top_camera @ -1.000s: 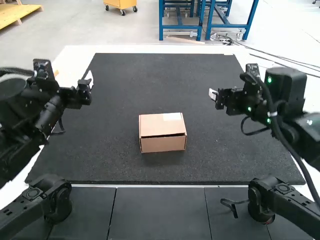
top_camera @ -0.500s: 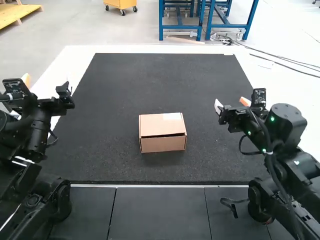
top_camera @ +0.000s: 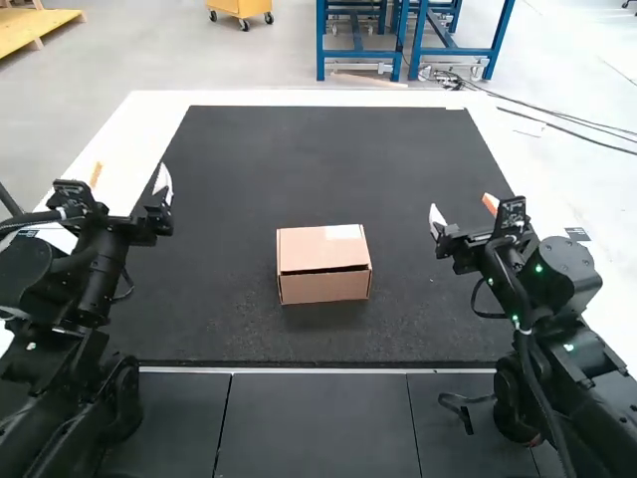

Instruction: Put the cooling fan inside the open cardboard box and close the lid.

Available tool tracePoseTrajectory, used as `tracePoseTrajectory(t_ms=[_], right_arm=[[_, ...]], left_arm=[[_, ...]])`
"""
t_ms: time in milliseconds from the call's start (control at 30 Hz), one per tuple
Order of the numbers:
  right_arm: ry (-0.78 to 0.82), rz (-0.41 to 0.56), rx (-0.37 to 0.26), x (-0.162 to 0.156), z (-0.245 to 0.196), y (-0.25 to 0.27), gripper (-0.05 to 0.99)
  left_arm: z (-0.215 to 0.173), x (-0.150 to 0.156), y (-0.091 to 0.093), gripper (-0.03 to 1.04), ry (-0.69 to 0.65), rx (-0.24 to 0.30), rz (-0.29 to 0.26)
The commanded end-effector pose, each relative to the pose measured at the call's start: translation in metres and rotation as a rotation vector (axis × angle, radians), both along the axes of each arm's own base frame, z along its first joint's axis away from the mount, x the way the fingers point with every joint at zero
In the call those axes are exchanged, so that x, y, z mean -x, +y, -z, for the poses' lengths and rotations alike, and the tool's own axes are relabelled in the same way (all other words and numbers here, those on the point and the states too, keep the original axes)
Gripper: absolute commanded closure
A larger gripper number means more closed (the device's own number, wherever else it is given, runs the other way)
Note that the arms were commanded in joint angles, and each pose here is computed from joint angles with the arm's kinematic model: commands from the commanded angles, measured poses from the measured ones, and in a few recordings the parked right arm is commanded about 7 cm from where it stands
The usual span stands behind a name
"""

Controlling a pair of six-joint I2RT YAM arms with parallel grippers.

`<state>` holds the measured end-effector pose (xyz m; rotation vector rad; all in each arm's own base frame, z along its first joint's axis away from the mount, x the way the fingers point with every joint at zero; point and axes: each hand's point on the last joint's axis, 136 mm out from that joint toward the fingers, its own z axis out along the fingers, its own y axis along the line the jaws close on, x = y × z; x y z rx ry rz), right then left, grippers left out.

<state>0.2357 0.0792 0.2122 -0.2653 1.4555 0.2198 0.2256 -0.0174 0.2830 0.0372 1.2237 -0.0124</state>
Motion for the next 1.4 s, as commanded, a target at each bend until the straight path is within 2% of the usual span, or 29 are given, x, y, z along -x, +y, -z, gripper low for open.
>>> tracePoseTrajectory(t_ms=[0,33,100,233,300,400,467,533,633,733,800,867,967,1067,1100,1133,1367], right_arm=[[-0.078,0.045,0.005,0.001,-0.012,-0.012,0.02],[-0.083,0.055,0.001,0.0,-0.011,-0.015,0.02],[-0.097,0.068,-0.008,0.0,-0.008,-0.019,0.02],[-0.09,0.096,-0.085,-0.004,0.002,-0.029,0.02],[-0.083,0.09,-0.103,-0.005,0.007,-0.03,0.02],[-0.07,0.115,-0.121,-0.008,0.021,-0.037,0.02],[-0.058,0.138,-0.141,-0.01,0.03,-0.044,0.02],[-0.039,0.168,-0.166,-0.012,0.033,-0.052,0.02],[0.01,0.229,-0.16,-0.015,0.047,-0.065,0.02],[0.094,0.233,-0.209,-0.017,0.065,-0.067,0.02],[0.1,0.242,-0.225,-0.017,0.066,-0.068,0.02],[0.108,0.286,-0.228,-0.017,0.068,-0.075,0.02],[0.205,0.303,-0.205,-0.017,0.093,-0.077,0.02],[0.273,0.398,-0.201,-0.014,0.112,-0.091,0.02],[0.271,0.412,-0.202,-0.014,0.112,-0.093,0.02],[0.274,0.411,-0.2,-0.014,0.113,-0.092,0.02],[0.32,0.416,-0.184,-0.011,0.124,-0.091,0.02]], left_arm=[[-0.005,0.005,-0.007,0.05,-0.044,-0.015,0.053],[-0.004,0.005,-0.007,0.05,-0.043,-0.005,0.059],[-0.004,0.004,-0.008,0.05,-0.04,0.049,0.086],[0.005,0.001,-0.007,0.05,-0.011,0.079,0.093],[0.008,0.0,-0.007,0.05,-0.004,0.08,0.093],[0.025,-0.006,-0.009,0.05,0.055,0.063,0.093],[0.041,-0.01,-0.009,0.05,0.106,0.014,0.077],[0.057,-0.014,-0.008,0.05,0.152,-0.003,0.069],[0.076,-0.018,-0.003,0.04,0.215,-0.028,0.04],[0.085,-0.019,0.0,0.04,0.247,-0.038,0.04],[0.092,-0.02,0.005,0.04,0.274,-0.074,0.014],[0.097,-0.02,0.006,0.04,0.296,-0.076,0.015],[0.099,-0.021,0.008,0.04,0.302,-0.073,0.008],[0.106,-0.021,0.013,0.04,0.331,-0.103,-0.023],[0.108,-0.021,0.014,0.04,0.339,-0.129,-0.034],[0.11,-0.021,0.014,0.04,0.344,-0.155,-0.039],[0.111,-0.021,0.013,0.04,0.347,-0.159,-0.034]])
